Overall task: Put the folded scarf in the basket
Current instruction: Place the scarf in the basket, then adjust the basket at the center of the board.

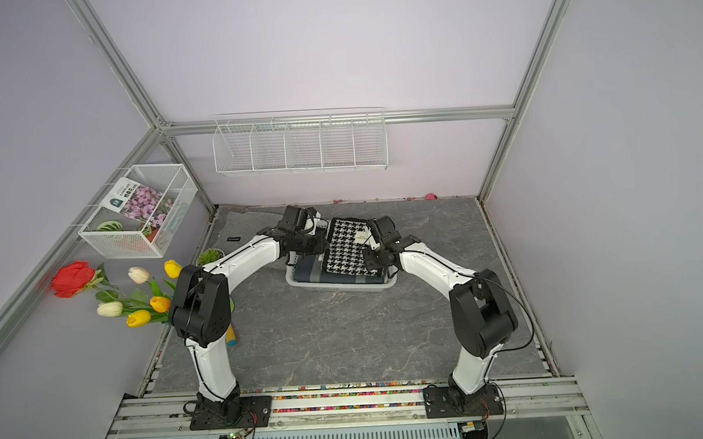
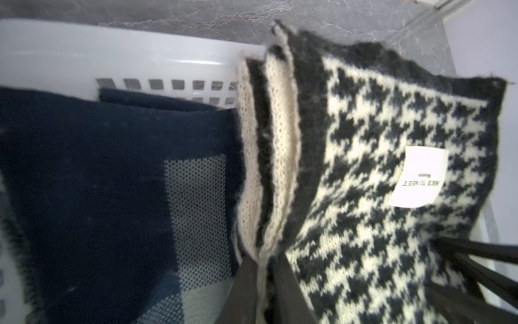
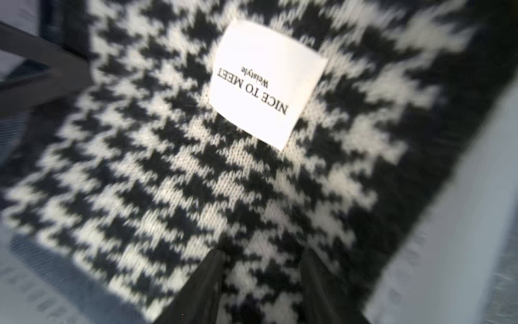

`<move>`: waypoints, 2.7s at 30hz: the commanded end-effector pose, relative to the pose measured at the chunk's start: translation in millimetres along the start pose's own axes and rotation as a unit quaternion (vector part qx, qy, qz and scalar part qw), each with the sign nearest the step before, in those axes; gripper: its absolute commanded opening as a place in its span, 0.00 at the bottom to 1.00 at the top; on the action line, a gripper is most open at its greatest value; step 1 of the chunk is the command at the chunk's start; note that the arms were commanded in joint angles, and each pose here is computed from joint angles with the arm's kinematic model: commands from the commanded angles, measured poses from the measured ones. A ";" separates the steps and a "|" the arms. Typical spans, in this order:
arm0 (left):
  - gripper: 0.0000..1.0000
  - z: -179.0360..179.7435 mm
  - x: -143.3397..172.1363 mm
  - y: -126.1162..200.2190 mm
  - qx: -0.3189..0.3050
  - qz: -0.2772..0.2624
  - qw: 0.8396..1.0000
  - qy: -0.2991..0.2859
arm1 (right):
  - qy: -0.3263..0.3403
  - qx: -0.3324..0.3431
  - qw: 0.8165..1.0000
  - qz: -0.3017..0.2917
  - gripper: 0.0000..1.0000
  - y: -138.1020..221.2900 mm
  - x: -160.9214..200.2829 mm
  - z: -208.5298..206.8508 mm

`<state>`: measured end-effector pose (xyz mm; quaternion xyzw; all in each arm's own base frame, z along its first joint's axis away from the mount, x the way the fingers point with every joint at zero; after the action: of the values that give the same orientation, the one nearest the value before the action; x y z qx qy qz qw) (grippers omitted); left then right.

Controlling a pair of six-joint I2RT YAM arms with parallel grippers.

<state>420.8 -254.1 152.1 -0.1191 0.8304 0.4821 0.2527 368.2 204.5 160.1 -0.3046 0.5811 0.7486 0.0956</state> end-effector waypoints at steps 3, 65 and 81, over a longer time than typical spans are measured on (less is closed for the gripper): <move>0.52 7.0 -2.4 30.7 -0.034 -0.034 0.999 0.002 | -0.008 0.003 0.998 -0.067 0.52 47.4 -6.4 -3.0; 0.52 -17.3 48.2 10.3 -0.055 -0.045 0.997 0.021 | 0.017 0.000 0.996 -0.084 0.55 67.9 65.7 5.0; 0.64 -42.7 28.4 -23.0 -0.019 -0.013 0.999 -0.024 | 0.025 0.006 0.996 -0.082 0.56 69.0 65.6 6.8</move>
<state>397.3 -304.7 167.2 -0.1624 0.8281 0.4485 0.2945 277.9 174.0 174.1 -0.3634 0.5579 0.7321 0.1439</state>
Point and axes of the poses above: each gripper's point midway between its finger pads, its own y axis back along the fingers, its own z axis along the line the jaws close on, x = y × z, the point moved 4 cm from there along y, back along the fingers, and after that the axes turned 1 degree about y, right-handed, at the moved point
